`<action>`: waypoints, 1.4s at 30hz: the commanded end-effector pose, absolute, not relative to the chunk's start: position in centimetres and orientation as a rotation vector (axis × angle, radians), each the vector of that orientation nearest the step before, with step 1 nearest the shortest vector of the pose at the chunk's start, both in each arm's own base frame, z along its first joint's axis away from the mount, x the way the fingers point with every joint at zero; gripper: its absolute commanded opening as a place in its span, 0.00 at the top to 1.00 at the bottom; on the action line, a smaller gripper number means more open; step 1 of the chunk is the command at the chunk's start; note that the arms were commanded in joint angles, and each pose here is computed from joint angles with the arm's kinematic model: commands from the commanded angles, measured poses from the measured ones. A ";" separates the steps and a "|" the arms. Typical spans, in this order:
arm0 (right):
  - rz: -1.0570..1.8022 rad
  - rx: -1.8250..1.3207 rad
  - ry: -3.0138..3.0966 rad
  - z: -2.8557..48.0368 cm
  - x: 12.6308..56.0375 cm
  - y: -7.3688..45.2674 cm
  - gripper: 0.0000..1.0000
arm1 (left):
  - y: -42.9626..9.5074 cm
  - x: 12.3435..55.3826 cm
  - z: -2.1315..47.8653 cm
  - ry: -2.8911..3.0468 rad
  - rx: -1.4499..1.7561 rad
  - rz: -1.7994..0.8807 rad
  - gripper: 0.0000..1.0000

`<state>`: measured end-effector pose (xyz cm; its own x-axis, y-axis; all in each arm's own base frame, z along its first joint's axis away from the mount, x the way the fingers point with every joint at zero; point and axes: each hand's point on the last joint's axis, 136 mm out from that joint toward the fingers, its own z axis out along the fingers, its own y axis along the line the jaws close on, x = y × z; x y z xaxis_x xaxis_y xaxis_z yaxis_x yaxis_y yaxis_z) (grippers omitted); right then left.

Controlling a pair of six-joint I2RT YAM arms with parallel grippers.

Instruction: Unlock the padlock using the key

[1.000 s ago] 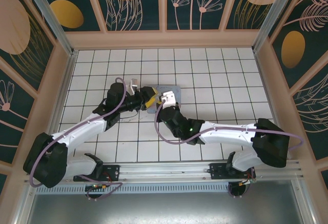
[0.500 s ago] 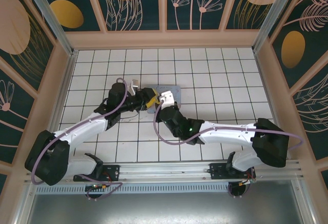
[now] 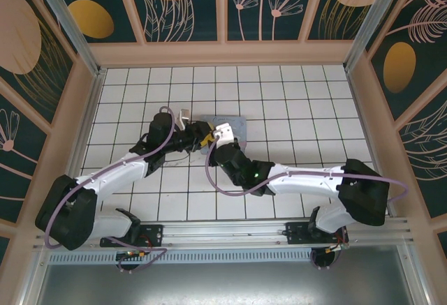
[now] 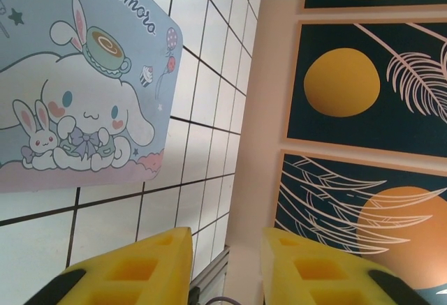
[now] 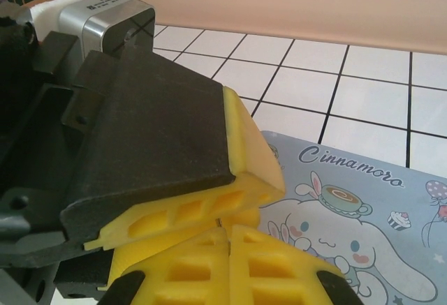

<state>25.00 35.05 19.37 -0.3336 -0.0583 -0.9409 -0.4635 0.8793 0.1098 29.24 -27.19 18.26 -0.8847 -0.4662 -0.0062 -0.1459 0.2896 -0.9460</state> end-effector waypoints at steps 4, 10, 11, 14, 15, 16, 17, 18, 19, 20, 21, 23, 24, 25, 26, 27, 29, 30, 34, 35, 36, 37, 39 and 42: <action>0.482 -0.374 1.839 21.2 25.0 36.2 1.00 | -27.7 30.1 19.8 2.229 -0.536 -1.655 0.80; 0.482 -0.371 1.836 21.3 25.0 36.2 1.00 | -27.7 30.1 19.2 2.239 -0.533 -1.645 0.93; 0.481 -0.368 1.837 21.3 25.0 36.1 1.00 | -27.7 30.0 19.1 2.242 -0.532 -1.643 0.97; 0.489 -0.357 1.840 21.5 25.0 36.0 1.00 | -27.7 30.1 18.9 2.243 -0.524 -1.640 1.00; 0.496 -0.349 1.843 21.5 25.0 35.9 1.00 | -27.7 30.1 18.9 2.240 -0.523 -1.636 1.00; 0.518 -0.345 1.845 21.7 24.9 35.8 0.96 | -27.7 30.1 18.9 2.240 -0.510 -1.632 1.00; 0.542 -0.326 1.851 21.9 24.8 35.5 0.86 | -27.7 30.2 18.9 2.236 -0.498 -1.627 1.00; 0.564 -0.304 1.848 22.3 24.7 35.0 0.79 | -27.6 30.3 19.0 2.229 -0.491 -1.620 1.00; 0.589 -0.275 1.847 22.7 24.5 34.4 0.72 | -27.6 30.3 19.0 2.221 -0.474 -1.614 1.00; 0.617 -0.239 1.843 23.2 24.3 33.6 0.68 | -27.6 30.4 19.2 2.208 -0.456 -1.606 1.00; 0.645 -0.209 1.838 23.5 24.1 33.0 0.65 | -27.6 30.5 19.4 2.194 -0.439 -1.601 1.00; 0.727 -0.129 1.821 24.4 23.6 31.3 0.61 | -27.5 30.7 19.8 2.168 -0.400 -1.580 1.00; 0.766 -0.081 1.819 24.7 23.5 30.5 0.59 | -27.5 30.8 20.2 2.149 -0.380 -1.578 1.00; 0.821 -0.038 1.817 24.9 23.2 29.8 0.58 | -27.4 30.9 20.4 2.132 -0.361 -1.571 1.00; 0.869 0.006 1.814 25.1 23.1 29.3 0.57 | -27.4 31.0 20.7 2.114 -0.344 -1.564 1.00; 0.906 0.050 1.812 25.2 23.0 28.8 0.56 | -27.4 31.1 21.1 2.093 -0.320 -1.564 1.00; 0.986 0.133 1.823 25.1 23.1 28.2 0.53 | -27.2 31.2 21.8 2.052 -0.286 -1.550 1.00; 1.019 0.164 1.829 24.9 23.2 28.0 0.53 | -27.1 31.3 22.1 2.031 -0.268 -1.545 1.00; 1.183 0.279 1.819 24.8 23.8 28.2 0.52 | -26.8 31.2 23.9 1.931 -0.188 -1.533 1.00; 1.232 0.298 1.807 24.9 24.0 28.4 0.52 | -26.7 31.1 24.5 1.897 -0.167 -1.537 1.00; 1.260 0.321 1.799 24.9 24.2 28.4 0.52 | -26.7 31.0 25.0 1.867 -0.147 -1.539 1.00; 1.312 0.347 1.784 24.8 24.3 28.6 0.52 | -26.5 30.9 25.6 1.837 -0.132 -1.542 1.00; 1.402 0.383 1.732 25.3 24.6 28.6 0.52 | -26.3 30.6 26.4 1.792 -0.107 -1.547 1.00; 1.534 0.423 1.659 26.0 24.7 28.9 0.52 | -26.0 30.3 27.3 1.739 -0.088 -1.551 1.00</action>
